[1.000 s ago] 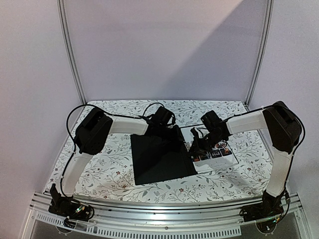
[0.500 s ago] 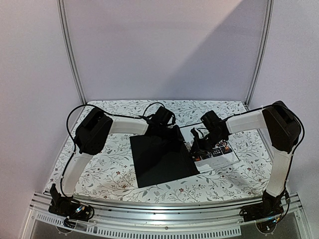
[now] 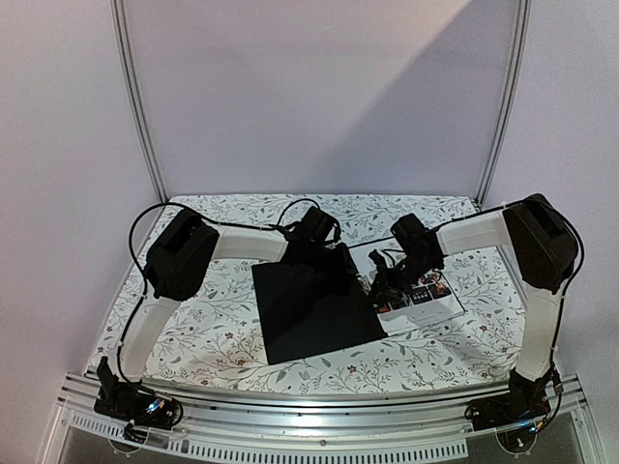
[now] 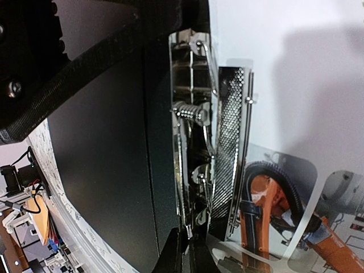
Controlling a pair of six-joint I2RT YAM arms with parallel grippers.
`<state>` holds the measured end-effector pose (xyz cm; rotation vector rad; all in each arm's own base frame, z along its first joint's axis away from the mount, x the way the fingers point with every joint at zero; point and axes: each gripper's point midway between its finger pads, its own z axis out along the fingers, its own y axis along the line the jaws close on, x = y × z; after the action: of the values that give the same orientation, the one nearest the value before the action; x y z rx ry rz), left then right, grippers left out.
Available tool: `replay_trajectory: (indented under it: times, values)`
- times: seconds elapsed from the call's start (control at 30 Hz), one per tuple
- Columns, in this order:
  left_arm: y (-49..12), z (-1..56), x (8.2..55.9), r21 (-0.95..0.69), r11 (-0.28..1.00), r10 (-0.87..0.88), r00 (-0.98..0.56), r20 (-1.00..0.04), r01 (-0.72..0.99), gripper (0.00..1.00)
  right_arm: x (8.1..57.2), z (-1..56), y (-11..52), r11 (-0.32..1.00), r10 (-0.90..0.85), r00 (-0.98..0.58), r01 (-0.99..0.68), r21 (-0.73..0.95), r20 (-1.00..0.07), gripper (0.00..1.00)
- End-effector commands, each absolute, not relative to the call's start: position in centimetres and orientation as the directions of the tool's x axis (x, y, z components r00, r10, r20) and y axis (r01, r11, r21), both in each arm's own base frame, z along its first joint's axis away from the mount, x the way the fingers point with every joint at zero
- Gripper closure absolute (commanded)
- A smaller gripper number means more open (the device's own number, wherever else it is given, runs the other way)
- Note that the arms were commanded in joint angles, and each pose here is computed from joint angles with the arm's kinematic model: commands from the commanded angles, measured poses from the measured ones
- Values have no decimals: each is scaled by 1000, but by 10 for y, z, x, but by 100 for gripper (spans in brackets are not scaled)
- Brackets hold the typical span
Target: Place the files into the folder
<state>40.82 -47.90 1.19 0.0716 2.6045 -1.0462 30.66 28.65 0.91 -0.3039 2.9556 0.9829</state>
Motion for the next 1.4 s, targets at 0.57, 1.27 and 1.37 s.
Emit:
replay_trajectory:
  times: [0.57, 1.27, 1.37]
  values:
    - [-455, -45, 392, -564, 819, -54, -965, -255, 103, 92, 270, 5, 292, 748, -209, -973, -94, 658, 99, 89]
    - [-448, 180, 454, -356, 805, 27, -628, -778, 476, 44, 297, 66, 275, 785, -192, -977, -207, 584, -88, 63]
    - [-419, 181, 453, -331, 846, 23, -650, -760, 417, 40, 310, 70, 269, 814, -181, -971, -237, 530, -155, 62]
